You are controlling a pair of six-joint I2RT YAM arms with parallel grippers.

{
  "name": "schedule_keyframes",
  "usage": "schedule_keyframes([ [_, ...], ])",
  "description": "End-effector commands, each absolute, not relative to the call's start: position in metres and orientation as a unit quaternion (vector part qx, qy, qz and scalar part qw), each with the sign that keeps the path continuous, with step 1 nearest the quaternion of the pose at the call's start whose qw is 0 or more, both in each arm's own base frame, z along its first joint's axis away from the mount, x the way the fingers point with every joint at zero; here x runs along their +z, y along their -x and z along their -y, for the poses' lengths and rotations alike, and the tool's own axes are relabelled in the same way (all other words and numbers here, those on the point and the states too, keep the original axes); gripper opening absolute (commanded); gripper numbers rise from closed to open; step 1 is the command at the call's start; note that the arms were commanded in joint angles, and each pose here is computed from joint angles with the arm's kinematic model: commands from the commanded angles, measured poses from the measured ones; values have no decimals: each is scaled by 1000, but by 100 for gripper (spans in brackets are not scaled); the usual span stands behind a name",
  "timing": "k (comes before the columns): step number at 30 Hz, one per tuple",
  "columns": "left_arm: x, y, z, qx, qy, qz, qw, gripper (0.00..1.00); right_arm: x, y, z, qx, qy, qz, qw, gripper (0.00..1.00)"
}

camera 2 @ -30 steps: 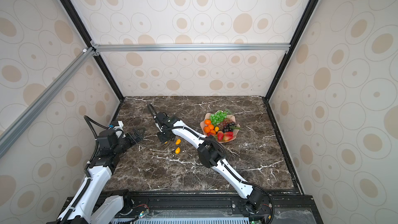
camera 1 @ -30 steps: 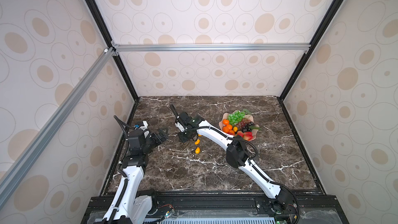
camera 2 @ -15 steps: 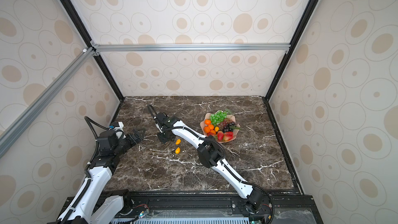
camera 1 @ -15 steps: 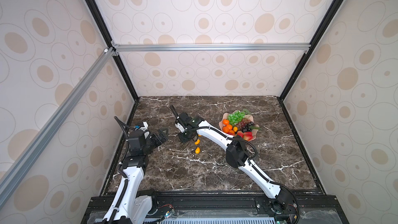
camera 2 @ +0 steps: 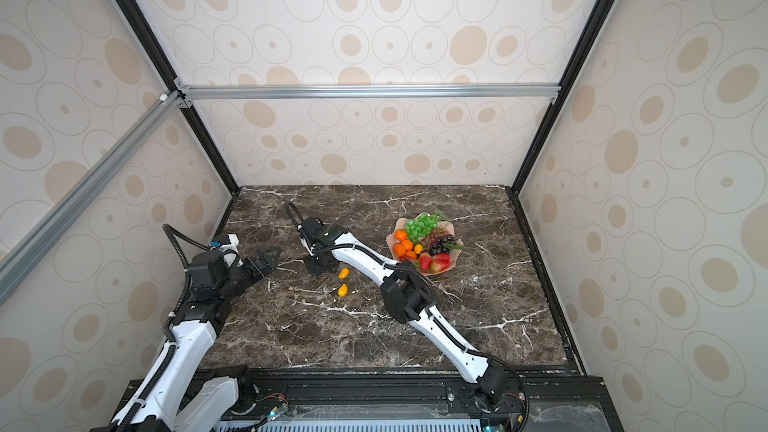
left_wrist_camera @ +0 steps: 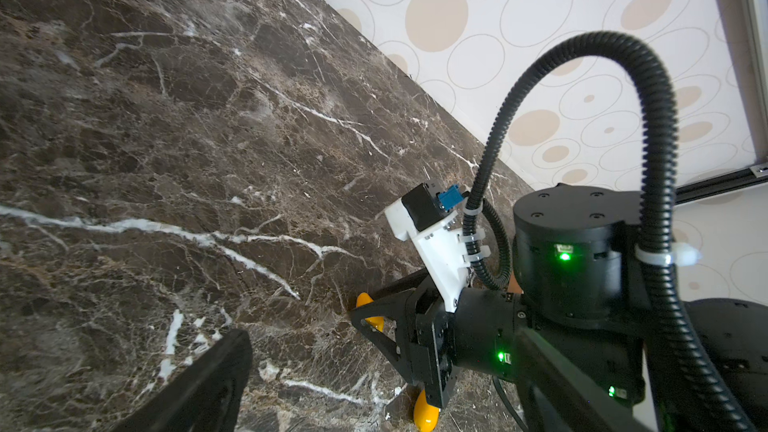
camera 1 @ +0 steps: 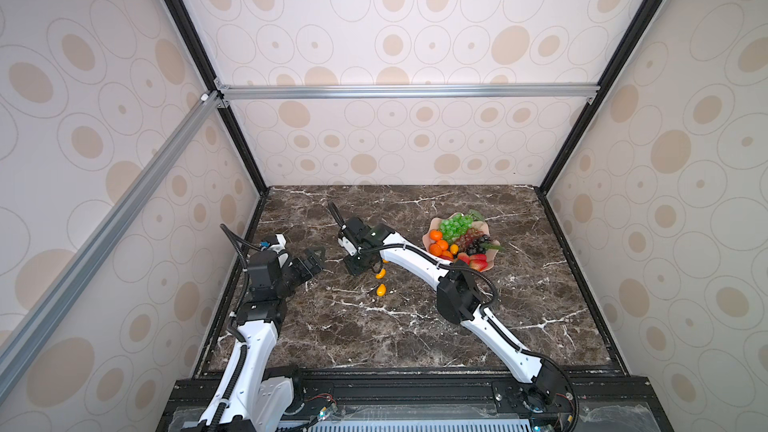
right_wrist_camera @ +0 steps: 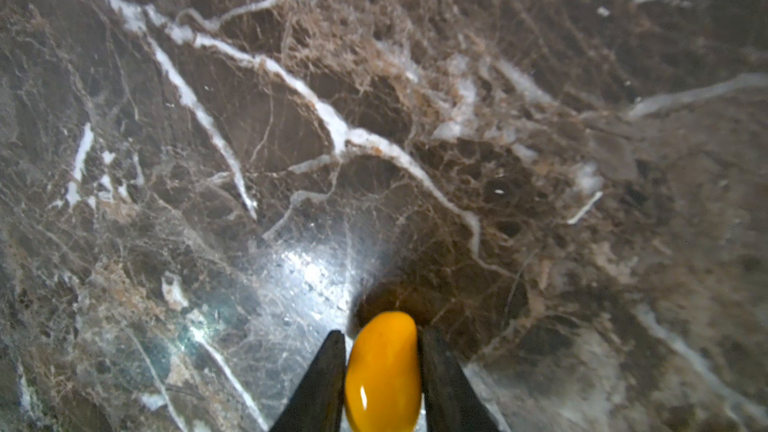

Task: Place and organize the fake fruits in the fruit bowl
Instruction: 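Lift the yellow fruit with the right gripper and carry it to the bowl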

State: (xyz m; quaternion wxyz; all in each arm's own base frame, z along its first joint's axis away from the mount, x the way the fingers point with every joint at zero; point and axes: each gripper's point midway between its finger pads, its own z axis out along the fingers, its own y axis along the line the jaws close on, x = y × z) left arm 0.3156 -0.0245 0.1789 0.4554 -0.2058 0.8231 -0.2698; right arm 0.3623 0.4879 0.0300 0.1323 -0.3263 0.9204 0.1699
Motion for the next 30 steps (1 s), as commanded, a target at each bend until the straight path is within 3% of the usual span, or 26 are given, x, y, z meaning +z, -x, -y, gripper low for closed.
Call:
schedule_keyframes([
  [1, 192, -321, 23, -276, 202, -814, 470, 98, 32, -353, -480, 156, 324, -926, 116, 32],
  [15, 212, -327, 46, -316, 168, -802, 478, 98, 117, -360, -477, 211, 298, -911, 193, 29],
  [30, 220, -336, 130, -363, 64, -801, 471, 98, 146, -356, -363, 196, 201, -931, 233, 28],
])
